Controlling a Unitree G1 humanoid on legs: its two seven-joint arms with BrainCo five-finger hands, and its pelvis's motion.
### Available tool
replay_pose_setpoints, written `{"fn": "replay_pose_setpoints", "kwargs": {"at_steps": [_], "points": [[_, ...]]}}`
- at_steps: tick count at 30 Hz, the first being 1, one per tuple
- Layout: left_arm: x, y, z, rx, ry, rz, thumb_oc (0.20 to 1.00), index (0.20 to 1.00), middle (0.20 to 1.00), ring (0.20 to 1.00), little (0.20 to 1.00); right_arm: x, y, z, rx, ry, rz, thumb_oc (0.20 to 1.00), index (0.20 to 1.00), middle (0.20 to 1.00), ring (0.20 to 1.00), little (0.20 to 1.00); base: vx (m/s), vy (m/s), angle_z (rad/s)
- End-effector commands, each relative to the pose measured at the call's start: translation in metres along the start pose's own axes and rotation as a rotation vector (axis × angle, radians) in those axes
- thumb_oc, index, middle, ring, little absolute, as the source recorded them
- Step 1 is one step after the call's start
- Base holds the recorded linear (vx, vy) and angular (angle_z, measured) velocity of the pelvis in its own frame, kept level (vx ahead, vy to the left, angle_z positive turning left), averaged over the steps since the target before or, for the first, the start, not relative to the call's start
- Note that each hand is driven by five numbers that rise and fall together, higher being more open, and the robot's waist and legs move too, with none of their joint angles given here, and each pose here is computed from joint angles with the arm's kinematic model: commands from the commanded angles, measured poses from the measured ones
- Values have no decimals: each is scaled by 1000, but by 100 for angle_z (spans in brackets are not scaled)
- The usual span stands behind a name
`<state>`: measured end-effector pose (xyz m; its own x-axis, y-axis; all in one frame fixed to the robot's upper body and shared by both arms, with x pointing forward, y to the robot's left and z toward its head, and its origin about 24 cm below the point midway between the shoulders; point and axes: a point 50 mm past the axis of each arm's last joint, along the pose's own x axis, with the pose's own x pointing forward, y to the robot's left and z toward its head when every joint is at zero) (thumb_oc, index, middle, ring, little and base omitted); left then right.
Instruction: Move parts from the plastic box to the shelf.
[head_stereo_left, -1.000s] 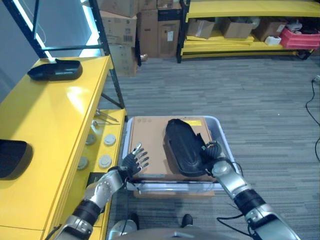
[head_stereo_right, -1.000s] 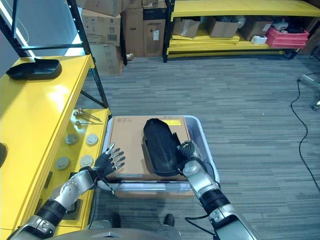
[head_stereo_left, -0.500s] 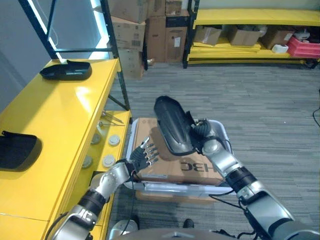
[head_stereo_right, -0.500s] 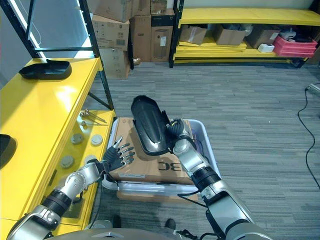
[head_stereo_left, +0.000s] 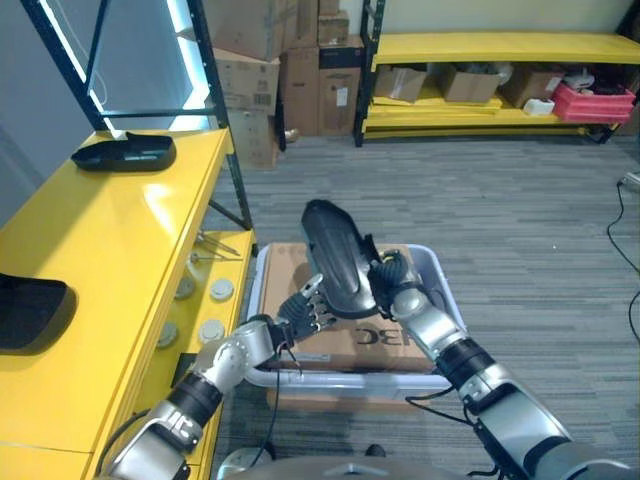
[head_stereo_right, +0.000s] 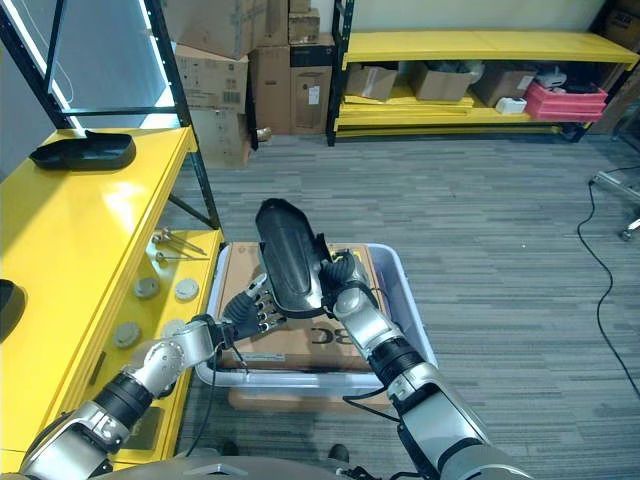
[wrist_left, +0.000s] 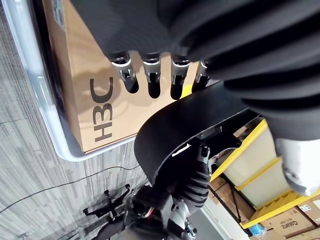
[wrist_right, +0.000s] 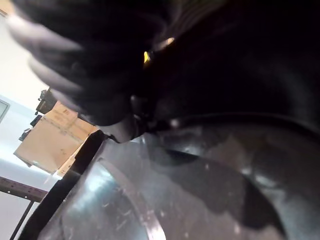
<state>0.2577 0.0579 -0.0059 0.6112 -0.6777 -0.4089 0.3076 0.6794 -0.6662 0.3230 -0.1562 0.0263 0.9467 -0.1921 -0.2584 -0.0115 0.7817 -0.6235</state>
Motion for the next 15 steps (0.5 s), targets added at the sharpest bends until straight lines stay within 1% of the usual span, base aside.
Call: {"fn": "replay_pose_setpoints", "kwargs": {"at_steps": [1, 7, 9, 15], "points": [[32, -60, 12, 49, -16, -201, 1000, 1000, 1000, 1000, 1000, 6, 0, 56, 6, -202, 0, 200, 200, 200, 200, 200, 0, 0, 0], [36, -66, 8, 92, -1, -189, 1000, 1000, 1000, 1000, 1000, 3, 11, 63, 7, -207, 34, 200, 200, 200, 200, 200, 6, -2, -1], [38, -75, 9, 96, -12, -210, 1000, 1000, 1000, 1000, 1000, 1, 18, 68, 10, -219, 59, 200, 200, 200, 200, 200, 0, 0, 0], [40, -85, 14, 141, -56, -231, 1000, 1000, 1000, 1000, 1000, -3, 28, 74, 10, -237, 97, 200, 200, 200, 200, 200, 0, 0, 0]]}}
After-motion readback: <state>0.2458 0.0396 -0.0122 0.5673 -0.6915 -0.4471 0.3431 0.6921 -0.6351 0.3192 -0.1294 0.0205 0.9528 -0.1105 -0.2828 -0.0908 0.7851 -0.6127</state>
